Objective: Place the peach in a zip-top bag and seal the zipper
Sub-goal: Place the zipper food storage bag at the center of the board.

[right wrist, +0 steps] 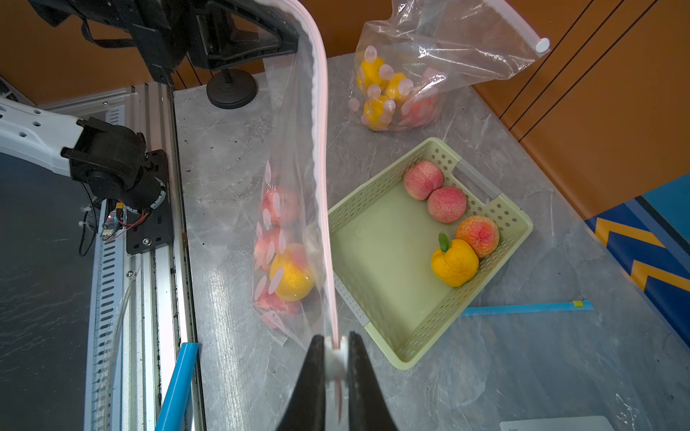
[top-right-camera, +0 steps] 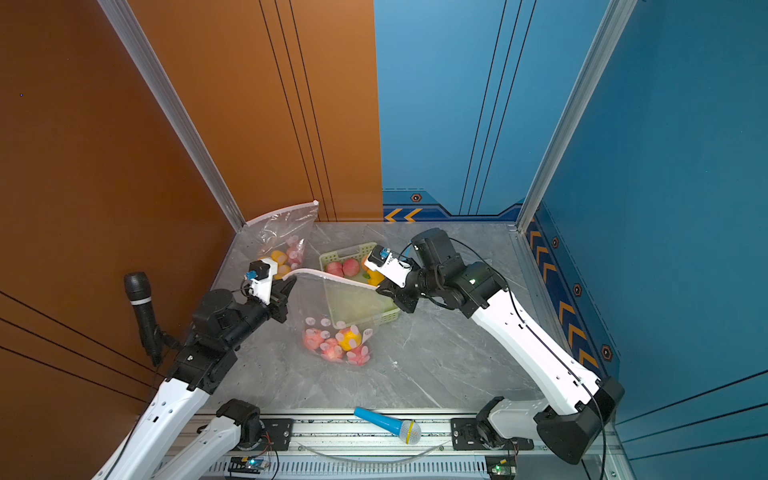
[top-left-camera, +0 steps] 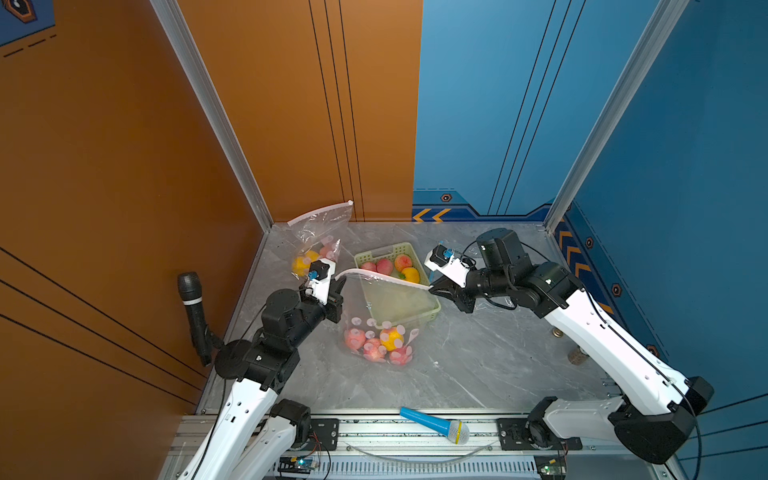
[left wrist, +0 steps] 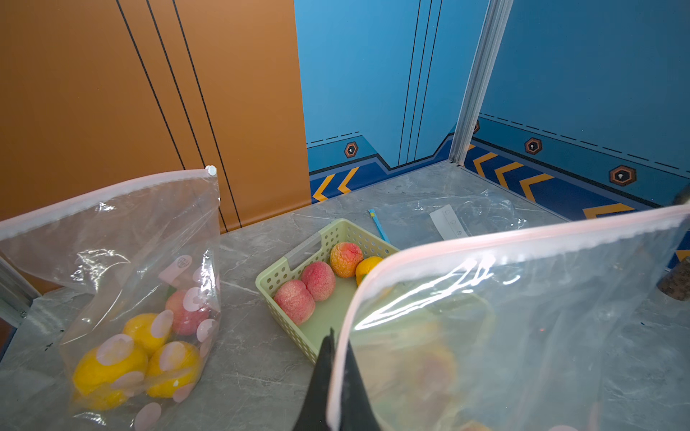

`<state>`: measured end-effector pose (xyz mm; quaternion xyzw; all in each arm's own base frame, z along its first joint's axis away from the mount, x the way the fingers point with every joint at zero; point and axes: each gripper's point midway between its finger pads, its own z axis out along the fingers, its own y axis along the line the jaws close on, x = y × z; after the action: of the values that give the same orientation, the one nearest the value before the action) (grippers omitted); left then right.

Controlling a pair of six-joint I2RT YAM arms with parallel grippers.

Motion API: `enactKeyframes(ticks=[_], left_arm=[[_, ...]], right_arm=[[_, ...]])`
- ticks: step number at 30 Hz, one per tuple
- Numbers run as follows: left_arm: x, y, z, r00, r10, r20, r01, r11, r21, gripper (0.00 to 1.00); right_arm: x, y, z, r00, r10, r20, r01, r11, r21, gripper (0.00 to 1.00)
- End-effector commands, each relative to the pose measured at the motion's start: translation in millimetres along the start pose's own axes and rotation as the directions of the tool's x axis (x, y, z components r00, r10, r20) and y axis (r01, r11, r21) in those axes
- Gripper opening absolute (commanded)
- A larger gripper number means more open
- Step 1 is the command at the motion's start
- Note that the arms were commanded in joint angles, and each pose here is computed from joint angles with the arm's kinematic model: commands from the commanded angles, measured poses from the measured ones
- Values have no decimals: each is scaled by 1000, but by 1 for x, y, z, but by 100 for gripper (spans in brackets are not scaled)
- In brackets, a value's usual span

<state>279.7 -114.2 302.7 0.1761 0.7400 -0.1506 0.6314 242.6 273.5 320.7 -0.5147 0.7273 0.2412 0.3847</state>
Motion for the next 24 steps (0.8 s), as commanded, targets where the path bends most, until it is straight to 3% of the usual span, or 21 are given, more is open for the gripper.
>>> enactKeyframes(ticks=[1,3,6,11,15,18,24], left_arm=[[-10,15,-6,999,-20,35,22,997,-75,0],[-14,19,-7,998,-28,52,32,995,-94,0],[-20,33,-10,997,-41,63,51,985,-163,0],[-24,57,-16,995,-72,75,90,959,-268,0],[-29,79,-17,987,-121,104,150,928,-340,0],[-33,96,-12,983,-145,111,177,905,-386,0],[-49,130,3,980,-144,139,192,878,-439,0]], right_arm=[[-9,3,-2,999,16,31,-16,1000,6,28],[-17,8,-4,998,9,54,-9,1000,9,54],[-32,25,-6,996,-53,68,50,998,47,71],[-52,7,-26,987,-47,153,9,970,244,82],[-57,-33,-64,951,44,305,-187,869,458,90],[-50,-49,-92,917,87,390,-298,798,523,92],[-33,-53,-123,887,118,447,-383,730,566,93]])
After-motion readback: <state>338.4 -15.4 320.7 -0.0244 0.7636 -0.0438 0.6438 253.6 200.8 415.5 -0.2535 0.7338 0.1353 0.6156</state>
